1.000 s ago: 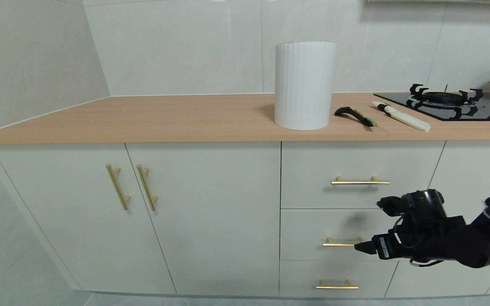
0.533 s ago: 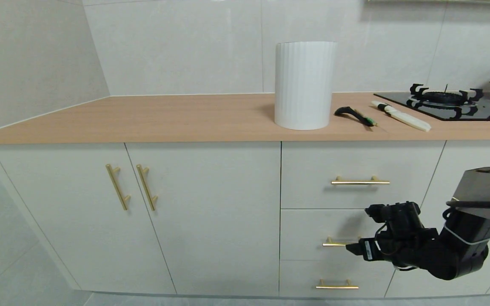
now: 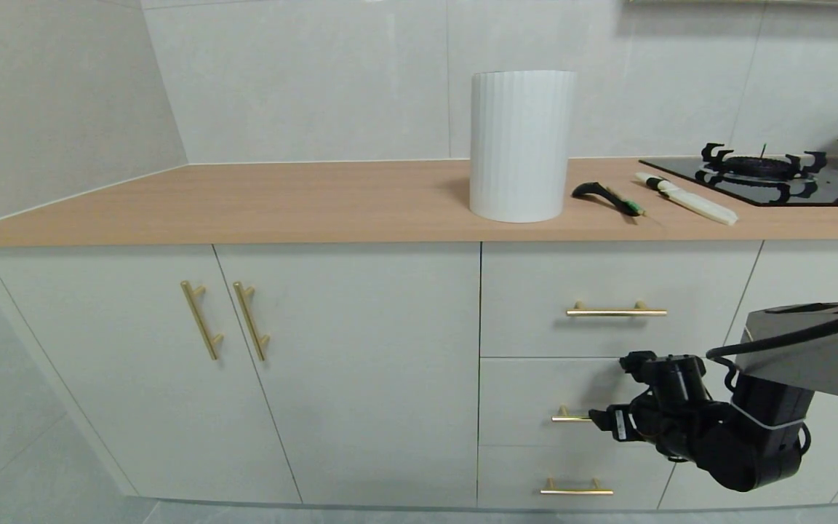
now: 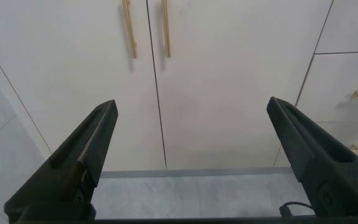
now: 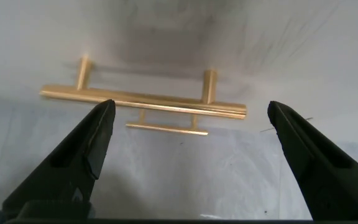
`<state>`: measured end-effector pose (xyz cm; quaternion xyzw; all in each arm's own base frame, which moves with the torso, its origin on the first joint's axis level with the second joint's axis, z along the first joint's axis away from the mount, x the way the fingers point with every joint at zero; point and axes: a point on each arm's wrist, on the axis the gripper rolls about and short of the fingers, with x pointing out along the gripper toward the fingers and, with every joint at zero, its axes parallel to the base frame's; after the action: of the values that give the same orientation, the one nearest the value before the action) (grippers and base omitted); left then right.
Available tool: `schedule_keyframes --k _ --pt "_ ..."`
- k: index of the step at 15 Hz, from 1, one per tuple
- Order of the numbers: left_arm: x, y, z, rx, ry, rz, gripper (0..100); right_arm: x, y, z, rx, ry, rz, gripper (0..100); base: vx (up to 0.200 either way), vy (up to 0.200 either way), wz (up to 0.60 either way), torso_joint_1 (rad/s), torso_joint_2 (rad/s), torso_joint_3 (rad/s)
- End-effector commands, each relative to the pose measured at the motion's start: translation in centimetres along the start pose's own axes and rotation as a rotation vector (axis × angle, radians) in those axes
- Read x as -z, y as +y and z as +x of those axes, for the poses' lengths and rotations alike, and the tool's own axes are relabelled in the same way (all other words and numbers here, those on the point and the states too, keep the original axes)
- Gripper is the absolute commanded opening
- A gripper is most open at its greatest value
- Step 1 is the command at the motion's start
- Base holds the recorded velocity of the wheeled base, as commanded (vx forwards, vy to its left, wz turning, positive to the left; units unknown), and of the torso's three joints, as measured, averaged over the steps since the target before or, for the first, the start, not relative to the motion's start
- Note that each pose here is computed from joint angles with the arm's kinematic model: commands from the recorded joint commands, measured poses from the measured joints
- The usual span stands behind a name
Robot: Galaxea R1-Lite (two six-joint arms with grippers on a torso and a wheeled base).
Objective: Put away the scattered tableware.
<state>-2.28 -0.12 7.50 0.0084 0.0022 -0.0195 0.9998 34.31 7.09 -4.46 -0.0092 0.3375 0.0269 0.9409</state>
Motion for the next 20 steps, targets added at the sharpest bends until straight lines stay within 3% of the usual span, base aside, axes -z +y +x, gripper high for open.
schedule_keyframes --k 1,9,20 --pt "0.0 0.0 0.0 -0.001 0.000 0.000 100 0.2 0.1 0.7 0.009 0.004 -0.001 100 0.000 0.000 0.00 0.000 0.00 0.000" --pt "0.0 0.0 0.0 -0.001 0.000 0.000 100 0.6 0.2 2.6 0.084 -0.006 0.016 100 0.000 0.000 0.00 0.000 0.00 0.000" --pt "0.0 0.0 0.0 -0.001 0.000 0.000 100 1.3 0.1 2.0 0.089 0.034 0.001 100 0.000 0.000 0.00 0.000 0.00 0.000"
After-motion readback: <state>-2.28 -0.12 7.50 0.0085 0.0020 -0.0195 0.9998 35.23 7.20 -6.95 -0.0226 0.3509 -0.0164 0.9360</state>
